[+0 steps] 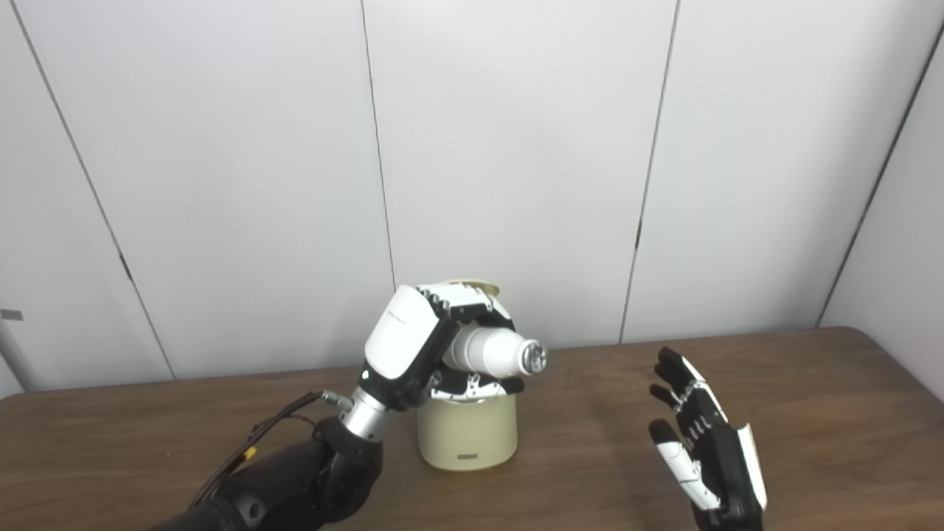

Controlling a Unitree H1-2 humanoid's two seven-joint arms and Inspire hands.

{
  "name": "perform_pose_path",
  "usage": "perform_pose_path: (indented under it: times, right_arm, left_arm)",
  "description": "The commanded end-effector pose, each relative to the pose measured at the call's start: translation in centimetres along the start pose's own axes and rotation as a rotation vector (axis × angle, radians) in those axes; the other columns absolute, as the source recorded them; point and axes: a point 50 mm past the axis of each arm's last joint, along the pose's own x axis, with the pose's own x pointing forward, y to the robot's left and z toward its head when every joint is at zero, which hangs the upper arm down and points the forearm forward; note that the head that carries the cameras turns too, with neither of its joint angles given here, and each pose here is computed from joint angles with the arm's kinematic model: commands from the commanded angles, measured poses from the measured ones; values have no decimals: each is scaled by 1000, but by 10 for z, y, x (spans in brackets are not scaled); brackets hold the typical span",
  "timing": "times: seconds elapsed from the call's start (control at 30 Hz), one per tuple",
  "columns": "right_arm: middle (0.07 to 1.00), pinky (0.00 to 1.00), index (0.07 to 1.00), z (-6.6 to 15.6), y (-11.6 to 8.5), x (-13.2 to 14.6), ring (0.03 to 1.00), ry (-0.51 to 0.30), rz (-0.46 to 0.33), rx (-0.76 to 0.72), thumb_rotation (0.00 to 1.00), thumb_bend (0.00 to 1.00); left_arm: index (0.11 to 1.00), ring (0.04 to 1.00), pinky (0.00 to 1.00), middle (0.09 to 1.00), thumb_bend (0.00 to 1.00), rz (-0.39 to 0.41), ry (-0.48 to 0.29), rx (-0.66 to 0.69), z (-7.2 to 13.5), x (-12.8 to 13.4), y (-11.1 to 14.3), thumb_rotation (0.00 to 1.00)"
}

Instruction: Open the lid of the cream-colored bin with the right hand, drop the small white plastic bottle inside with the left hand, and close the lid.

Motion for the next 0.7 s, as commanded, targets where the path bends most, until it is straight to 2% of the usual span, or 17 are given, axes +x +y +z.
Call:
perform_pose_path:
  times: [0.0, 0.2, 0.3, 0.67]
  right_arm:
    - [899, 825, 859, -23, 9, -42, 891, 120, 19, -7, 671, 554]
    - [896, 819, 855, -21, 10, -42, 887, 114, 18, -1, 684, 578]
    - [896, 820, 857, -20, 11, -42, 888, 113, 18, 2, 670, 557]
    - [895, 818, 856, -20, 11, -42, 886, 110, 20, 2, 669, 555]
  left_arm:
    - [449, 482, 402, 504, 503, 73, -23, -18, 1, 29, 16, 0]
    - [456, 466, 397, 507, 504, 91, 97, -117, -2, 27, 15, 0]
    - [458, 462, 396, 509, 503, 93, 131, -147, -3, 26, 16, 0]
    - [482, 458, 407, 496, 506, 78, 151, -159, -4, 24, 15, 0]
